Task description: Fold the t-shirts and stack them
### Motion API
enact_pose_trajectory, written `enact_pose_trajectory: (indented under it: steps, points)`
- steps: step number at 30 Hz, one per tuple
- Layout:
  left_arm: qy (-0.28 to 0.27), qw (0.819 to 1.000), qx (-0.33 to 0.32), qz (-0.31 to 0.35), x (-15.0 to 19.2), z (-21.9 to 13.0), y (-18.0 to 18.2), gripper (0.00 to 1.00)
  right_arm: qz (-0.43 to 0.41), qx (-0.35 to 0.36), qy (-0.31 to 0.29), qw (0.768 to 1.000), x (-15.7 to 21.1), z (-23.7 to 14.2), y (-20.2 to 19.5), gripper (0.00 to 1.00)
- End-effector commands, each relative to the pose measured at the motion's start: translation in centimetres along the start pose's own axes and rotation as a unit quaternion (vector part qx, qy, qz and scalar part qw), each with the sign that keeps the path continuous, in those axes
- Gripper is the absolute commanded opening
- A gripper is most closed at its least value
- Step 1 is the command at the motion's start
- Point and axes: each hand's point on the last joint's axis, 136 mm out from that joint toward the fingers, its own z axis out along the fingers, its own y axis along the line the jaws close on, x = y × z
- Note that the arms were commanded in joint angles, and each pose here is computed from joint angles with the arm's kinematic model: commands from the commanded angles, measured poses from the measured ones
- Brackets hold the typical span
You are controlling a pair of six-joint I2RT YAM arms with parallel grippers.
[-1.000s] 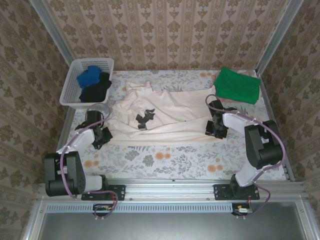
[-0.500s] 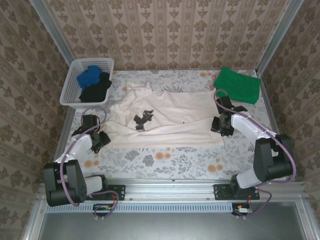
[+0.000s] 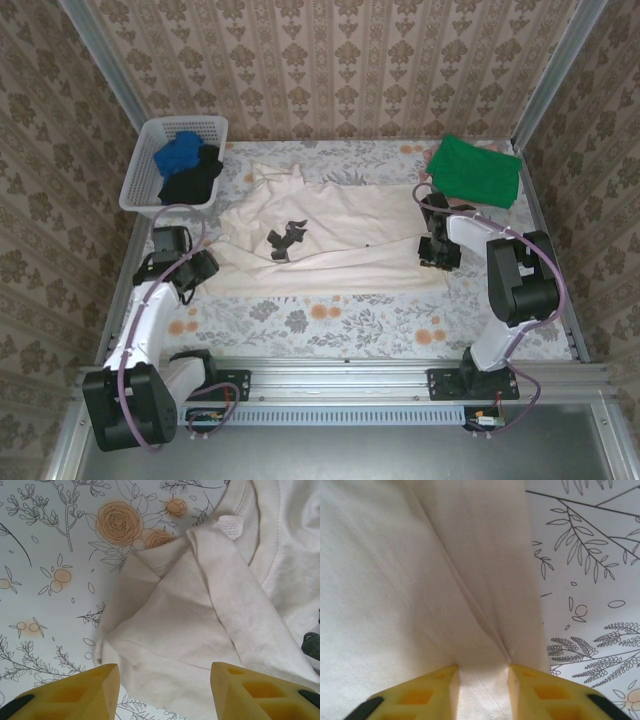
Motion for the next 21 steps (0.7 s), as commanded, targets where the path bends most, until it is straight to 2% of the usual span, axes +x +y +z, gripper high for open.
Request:
enact_pose_trajectory:
  steps: [1, 7, 14, 21]
  points:
    - [-0.002, 1.000, 0.008, 0.013, -0.7, -0.3, -0.4, 0.52, -0.003, 0.015, -0.008, 1.000, -0.4, -0.6, -0.6, 0.23]
    - [0.008, 1.000, 0.003, 0.017, -0.3, 0.5, -0.2, 0.52, -0.007, 0.019, -0.024, 1.000, -0.7, -2.0, -1.1, 0.00]
    - [0.012, 1.000, 0.008, 0.021, -0.3, 0.5, -0.4, 0.52, 0.000, 0.011, -0.027, 1.000, 0.0, -3.8, -1.4, 0.00]
    - [0.010, 1.000, 0.011, 0.024, -0.3, 0.5, -0.5, 0.52, 0.041, 0.014, -0.014, 0.999, 4.1, -6.0, -2.1, 0.00]
